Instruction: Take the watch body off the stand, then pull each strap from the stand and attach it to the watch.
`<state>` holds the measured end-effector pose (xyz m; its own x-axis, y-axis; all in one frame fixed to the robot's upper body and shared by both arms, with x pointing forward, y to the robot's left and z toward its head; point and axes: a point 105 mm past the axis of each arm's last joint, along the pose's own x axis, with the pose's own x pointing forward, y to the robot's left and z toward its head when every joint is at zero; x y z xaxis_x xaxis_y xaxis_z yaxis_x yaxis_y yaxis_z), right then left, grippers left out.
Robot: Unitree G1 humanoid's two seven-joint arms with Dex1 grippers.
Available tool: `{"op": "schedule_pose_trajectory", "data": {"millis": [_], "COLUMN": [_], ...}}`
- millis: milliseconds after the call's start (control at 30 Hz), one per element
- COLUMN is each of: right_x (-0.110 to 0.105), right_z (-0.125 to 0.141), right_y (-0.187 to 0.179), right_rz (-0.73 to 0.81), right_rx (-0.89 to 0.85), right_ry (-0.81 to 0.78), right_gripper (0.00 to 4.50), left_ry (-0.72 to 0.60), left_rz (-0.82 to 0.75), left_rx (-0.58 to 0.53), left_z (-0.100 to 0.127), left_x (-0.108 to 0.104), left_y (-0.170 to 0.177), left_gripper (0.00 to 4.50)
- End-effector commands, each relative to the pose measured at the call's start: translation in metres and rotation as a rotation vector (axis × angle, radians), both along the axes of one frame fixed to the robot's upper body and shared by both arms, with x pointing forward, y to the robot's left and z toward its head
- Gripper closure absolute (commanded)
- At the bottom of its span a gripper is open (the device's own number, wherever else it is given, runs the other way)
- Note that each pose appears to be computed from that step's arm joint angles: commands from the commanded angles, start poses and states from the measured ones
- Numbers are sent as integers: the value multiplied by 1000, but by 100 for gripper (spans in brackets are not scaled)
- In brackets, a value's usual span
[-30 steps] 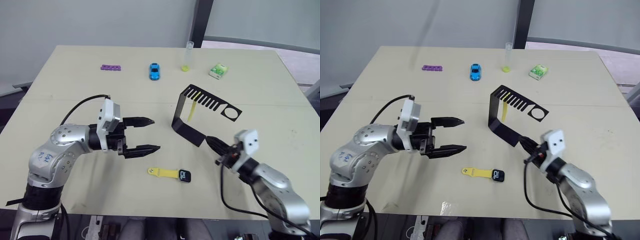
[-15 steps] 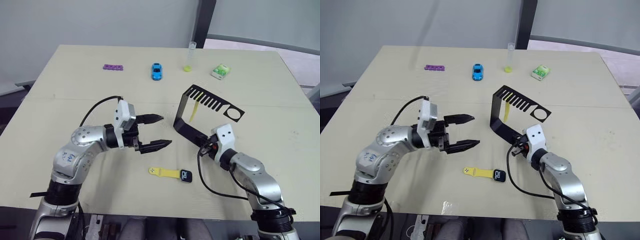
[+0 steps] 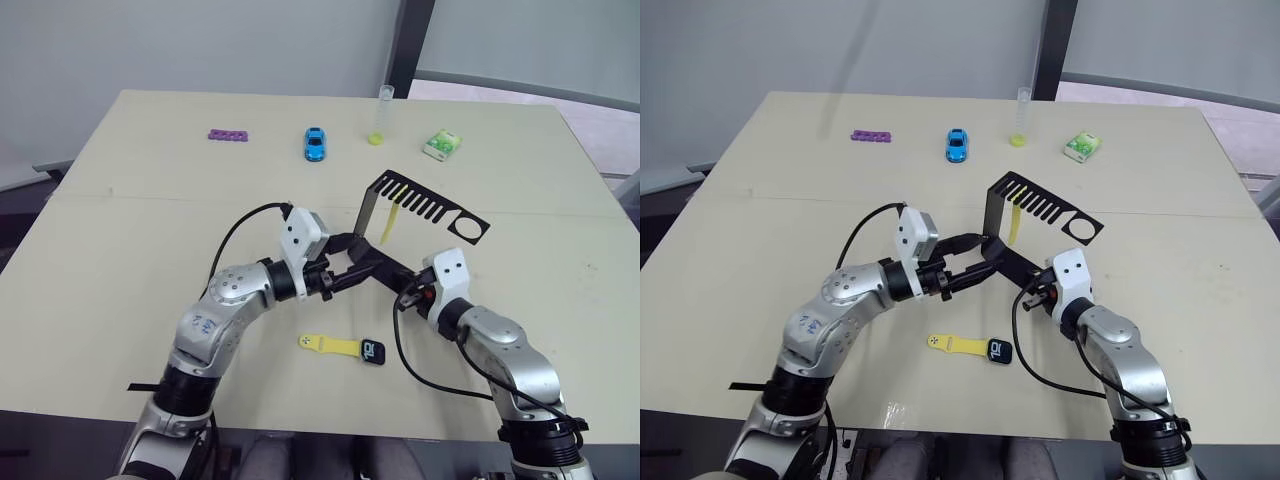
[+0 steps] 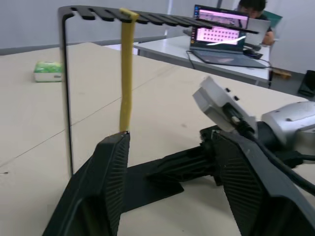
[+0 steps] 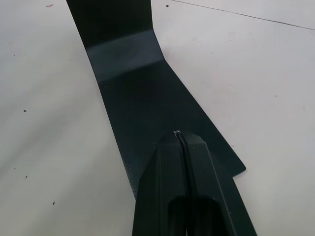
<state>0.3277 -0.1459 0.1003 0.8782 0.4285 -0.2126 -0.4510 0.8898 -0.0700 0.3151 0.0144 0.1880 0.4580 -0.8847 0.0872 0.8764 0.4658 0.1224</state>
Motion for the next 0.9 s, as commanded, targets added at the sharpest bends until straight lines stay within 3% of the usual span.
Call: {"op": "schedule_pose_trajectory", "data": {"millis": [33,333,667,767,900], "right_x": [-2,0,0,1,1], "right_z": [-23,-28,-30,-29,-28], "right_y": [-6,-3,-7,-7,-8], "right_rz": [-41,-39,-55,-60,-67], "right_rx": [-26,-28,-32,-32,-25], "right_ry": [85,101,108,106,105], "right_gripper": [450,450,450,450,450], "left_ry": [-53,-32,-109,-117,-157], "left_rz": [-2,16,52,64,70], "left_rx": [-25,-62,-37,-52,-56], "left_z": [7,5,9,12,18], "left_x": [1,12,23,25,26], "left_y": [-14,-27,-51,-56,-57], "left_gripper": [174,174,174,264,422]}}
